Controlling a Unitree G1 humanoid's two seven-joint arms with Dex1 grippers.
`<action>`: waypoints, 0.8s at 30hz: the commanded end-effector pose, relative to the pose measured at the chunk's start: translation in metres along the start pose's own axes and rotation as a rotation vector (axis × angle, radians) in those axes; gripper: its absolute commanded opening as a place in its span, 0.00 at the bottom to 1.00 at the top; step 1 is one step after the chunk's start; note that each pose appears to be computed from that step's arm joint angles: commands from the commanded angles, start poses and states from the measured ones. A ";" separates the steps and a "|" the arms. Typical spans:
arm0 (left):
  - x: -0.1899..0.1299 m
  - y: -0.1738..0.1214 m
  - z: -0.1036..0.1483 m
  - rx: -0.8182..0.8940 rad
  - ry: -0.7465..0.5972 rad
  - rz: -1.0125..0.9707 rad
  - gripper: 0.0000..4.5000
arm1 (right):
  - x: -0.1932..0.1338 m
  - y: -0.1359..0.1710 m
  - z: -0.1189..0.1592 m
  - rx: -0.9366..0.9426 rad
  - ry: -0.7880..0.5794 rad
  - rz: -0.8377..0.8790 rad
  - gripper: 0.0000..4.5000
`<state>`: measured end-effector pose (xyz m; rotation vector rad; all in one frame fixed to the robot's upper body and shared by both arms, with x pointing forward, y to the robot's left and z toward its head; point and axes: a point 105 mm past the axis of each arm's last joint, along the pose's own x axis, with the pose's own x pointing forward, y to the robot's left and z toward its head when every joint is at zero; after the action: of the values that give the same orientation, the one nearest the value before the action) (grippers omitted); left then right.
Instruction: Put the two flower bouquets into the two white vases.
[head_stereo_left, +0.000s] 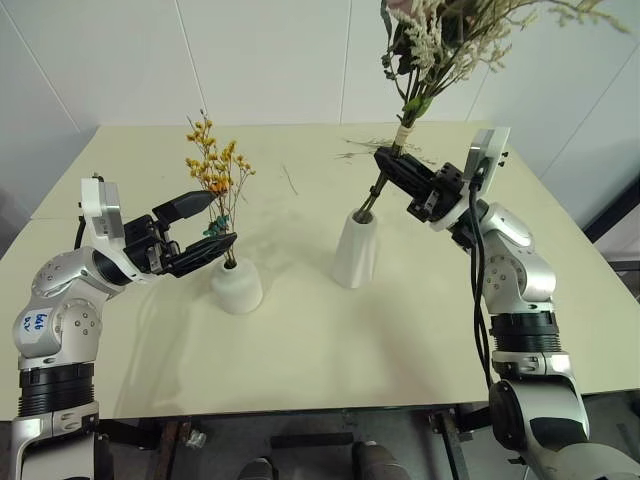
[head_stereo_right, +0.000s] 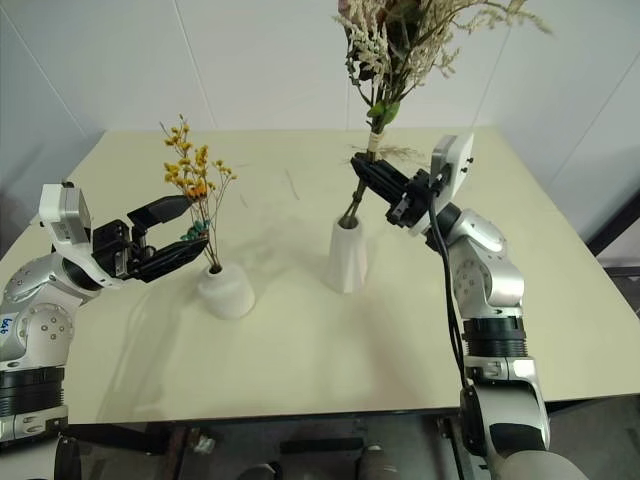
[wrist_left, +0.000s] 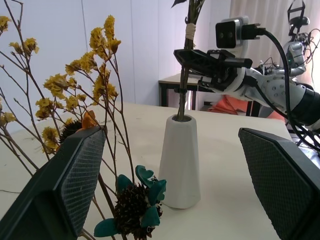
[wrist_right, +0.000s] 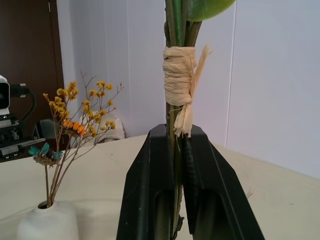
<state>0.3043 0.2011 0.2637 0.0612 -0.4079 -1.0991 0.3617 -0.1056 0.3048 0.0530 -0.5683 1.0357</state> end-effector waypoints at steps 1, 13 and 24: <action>0.002 -0.004 0.007 0.048 -0.012 -0.013 1.00 | 0.004 0.001 0.015 -0.028 -0.016 0.028 0.00; 0.001 -0.004 0.008 0.051 -0.010 -0.011 1.00 | 0.012 0.012 0.028 -0.035 -0.023 0.098 0.00; 0.001 -0.003 0.008 0.057 -0.015 -0.006 1.00 | 0.007 0.014 0.006 -0.020 0.016 0.095 0.00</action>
<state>0.3038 0.2013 0.2628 0.0661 -0.4100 -1.0951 0.3562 -0.0951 0.3038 0.0174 -0.5236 1.1125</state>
